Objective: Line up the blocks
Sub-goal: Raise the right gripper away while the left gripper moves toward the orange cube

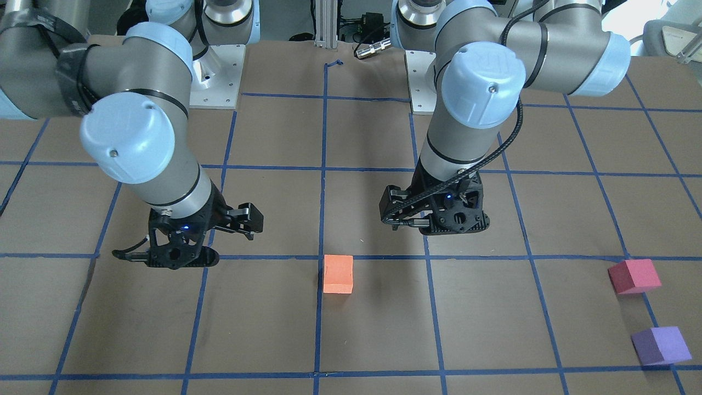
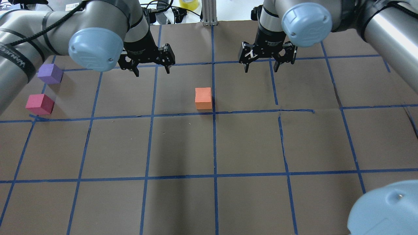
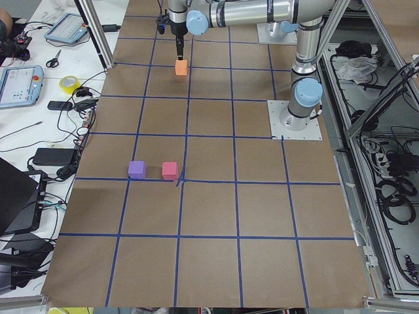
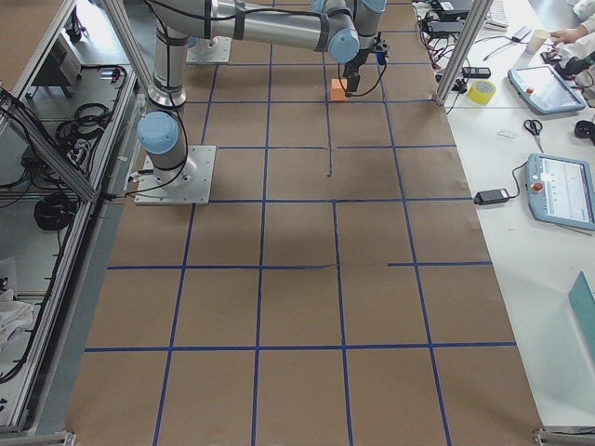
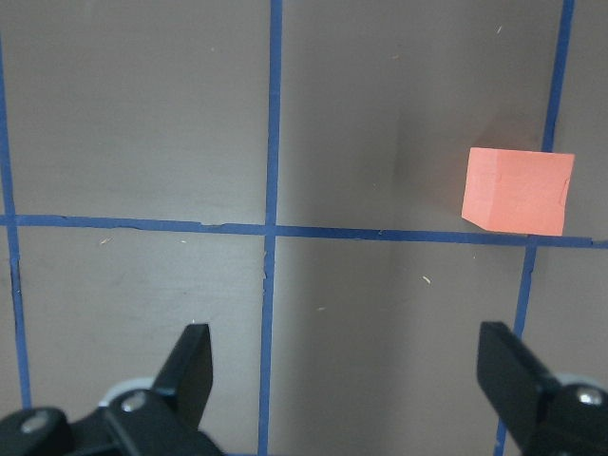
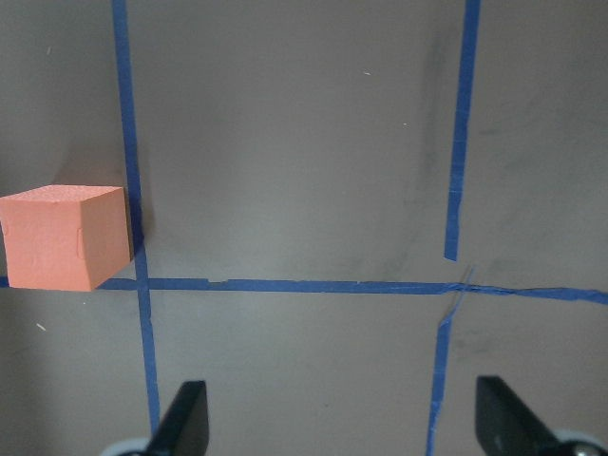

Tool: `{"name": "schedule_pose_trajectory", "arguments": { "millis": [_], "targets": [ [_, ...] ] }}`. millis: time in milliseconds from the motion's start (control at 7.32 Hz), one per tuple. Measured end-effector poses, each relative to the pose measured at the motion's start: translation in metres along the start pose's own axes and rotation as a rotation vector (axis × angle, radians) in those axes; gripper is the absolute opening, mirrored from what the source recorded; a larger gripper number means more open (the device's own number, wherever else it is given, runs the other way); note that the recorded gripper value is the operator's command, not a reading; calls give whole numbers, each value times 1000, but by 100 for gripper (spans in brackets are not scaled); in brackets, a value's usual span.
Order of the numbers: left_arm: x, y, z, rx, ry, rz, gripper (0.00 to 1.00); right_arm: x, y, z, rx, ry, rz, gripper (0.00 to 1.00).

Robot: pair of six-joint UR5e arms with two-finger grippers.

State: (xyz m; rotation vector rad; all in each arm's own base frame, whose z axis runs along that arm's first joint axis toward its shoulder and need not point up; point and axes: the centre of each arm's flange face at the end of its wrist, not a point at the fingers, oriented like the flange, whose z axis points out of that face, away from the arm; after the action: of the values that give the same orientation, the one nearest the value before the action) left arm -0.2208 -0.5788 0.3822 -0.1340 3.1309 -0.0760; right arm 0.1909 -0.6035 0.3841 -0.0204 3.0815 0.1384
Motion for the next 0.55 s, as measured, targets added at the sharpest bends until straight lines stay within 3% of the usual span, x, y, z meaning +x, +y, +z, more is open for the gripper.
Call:
{"name": "schedule_pose_trajectory", "arguments": {
  "millis": [137,410,547],
  "targets": [
    [22,-1,17,10,4,-8,100,14,24,-33,-8,8,-8,100],
    [57,-6,52,24,14,-9,100,23,107,-107,-44,36,-19,100],
    [70,-8,69,24,16,-2,100,24,143,-135,-30,45,-23,100]
  ]
}}
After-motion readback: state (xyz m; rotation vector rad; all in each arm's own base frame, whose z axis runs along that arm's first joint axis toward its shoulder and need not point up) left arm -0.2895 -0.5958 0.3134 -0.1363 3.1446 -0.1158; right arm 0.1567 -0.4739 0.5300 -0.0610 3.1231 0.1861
